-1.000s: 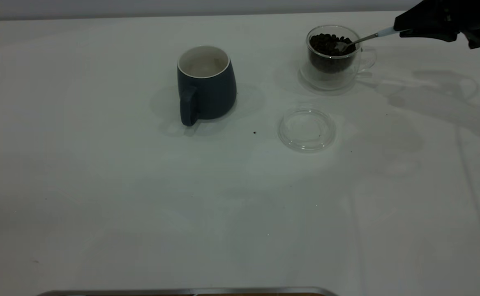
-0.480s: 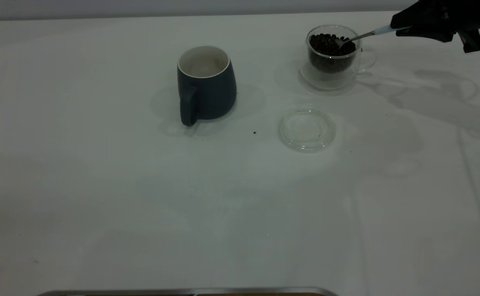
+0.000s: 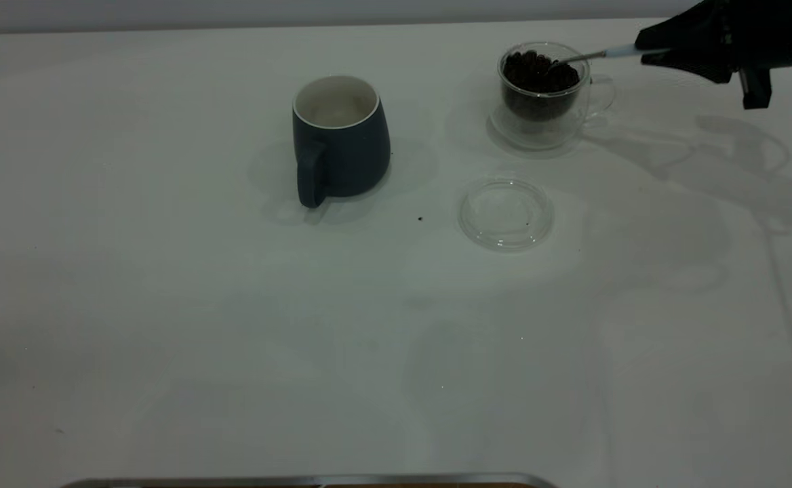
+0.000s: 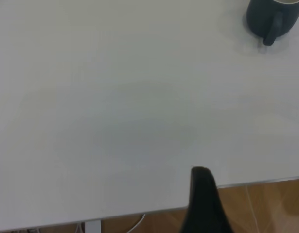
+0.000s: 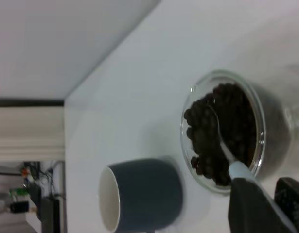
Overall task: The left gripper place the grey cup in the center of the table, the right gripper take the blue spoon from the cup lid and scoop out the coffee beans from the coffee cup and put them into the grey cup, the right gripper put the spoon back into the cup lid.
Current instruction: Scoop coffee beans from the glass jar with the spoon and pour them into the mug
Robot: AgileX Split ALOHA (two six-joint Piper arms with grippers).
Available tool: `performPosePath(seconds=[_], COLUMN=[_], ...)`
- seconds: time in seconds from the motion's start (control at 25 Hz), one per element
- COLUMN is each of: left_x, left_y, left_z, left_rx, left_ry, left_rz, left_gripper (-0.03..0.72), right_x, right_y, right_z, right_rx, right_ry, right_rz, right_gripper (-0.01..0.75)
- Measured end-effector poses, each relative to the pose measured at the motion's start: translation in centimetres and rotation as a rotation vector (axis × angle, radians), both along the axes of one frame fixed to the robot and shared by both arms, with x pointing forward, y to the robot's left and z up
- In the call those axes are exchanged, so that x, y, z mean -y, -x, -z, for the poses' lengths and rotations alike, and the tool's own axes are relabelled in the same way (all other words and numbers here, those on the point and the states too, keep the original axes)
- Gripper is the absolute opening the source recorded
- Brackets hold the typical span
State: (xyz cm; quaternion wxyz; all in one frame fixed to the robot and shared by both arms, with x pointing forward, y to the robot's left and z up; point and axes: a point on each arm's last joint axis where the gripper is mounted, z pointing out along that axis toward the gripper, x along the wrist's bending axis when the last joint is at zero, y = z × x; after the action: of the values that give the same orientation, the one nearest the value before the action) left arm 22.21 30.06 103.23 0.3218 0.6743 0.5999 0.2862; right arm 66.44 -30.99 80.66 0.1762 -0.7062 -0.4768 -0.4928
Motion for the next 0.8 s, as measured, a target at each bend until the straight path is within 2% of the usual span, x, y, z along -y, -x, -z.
performPosePath(seconds=[0.8], left_x=[0.0], left_y=[0.0], left_z=[0.0], left_rx=[0.0], left_ry=[0.0], left_rz=[0.0], left_gripper=[0.588], right_x=[1.6], right_y=[0.4], right_z=[-0.4], right_rx=[0.012], right_ry=[-0.052], right_rz=[-0.004], right_gripper=[0.108])
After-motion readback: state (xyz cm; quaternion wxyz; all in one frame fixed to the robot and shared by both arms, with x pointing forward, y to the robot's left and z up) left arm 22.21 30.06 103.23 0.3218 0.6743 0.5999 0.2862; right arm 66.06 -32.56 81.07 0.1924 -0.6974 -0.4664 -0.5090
